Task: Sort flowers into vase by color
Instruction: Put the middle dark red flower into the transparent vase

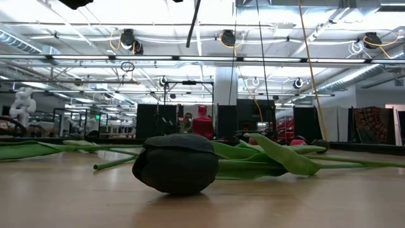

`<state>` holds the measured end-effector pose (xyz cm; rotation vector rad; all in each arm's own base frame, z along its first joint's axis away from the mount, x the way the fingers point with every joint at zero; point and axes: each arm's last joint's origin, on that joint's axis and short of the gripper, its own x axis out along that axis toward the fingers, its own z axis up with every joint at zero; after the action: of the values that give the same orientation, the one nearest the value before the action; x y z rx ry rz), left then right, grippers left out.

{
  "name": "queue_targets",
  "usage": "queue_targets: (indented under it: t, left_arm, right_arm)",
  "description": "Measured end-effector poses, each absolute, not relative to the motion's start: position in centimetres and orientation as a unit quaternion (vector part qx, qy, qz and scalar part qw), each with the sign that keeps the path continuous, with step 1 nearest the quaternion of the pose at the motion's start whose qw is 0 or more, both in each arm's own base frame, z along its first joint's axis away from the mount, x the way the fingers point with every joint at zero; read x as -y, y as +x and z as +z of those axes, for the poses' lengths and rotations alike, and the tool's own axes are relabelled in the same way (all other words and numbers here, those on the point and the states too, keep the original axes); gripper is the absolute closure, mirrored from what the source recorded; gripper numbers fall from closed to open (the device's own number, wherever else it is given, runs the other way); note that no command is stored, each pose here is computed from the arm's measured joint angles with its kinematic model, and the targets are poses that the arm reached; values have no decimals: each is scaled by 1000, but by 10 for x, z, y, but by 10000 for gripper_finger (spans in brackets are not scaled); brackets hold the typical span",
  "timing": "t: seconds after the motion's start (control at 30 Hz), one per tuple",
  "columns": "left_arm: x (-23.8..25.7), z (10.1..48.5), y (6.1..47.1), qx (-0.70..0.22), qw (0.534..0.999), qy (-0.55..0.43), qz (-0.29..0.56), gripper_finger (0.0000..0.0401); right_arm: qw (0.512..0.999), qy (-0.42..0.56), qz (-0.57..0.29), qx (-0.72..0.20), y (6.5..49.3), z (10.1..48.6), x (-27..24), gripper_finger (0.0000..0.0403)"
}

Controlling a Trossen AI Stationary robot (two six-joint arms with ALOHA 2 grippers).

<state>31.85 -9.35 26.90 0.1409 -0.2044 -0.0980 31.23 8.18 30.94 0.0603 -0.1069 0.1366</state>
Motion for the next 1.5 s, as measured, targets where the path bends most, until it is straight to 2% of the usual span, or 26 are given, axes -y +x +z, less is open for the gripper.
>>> queue_targets:
  t: [0.43,0.63,0.93,1.03,1.23,1.33,1.5]
  left_arm:
    - [93,269,317,90,992,73,-47,389]
    - [93,267,318,78,994,74,-34,376]
    - [99,263,315,49,995,69,-51,265]
    - [98,270,309,44,996,56,-53,240]
    - [100,292,285,21,997,25,-71,233]
    - [99,301,275,17,997,28,-75,233]
    - [98,309,265,22,996,26,-78,233]
  right_arm:
    - [996,23,75,31,312,305,-83,392]
    - [997,22,69,14,308,307,-81,393]
    - [996,30,86,0,281,327,-84,399]
    - [994,56,96,-3,263,340,-85,399]
    - [988,111,95,-47,208,358,-93,399]
    - [986,139,77,-47,180,366,-100,399]
    - [977,184,96,-49,142,372,-116,399]
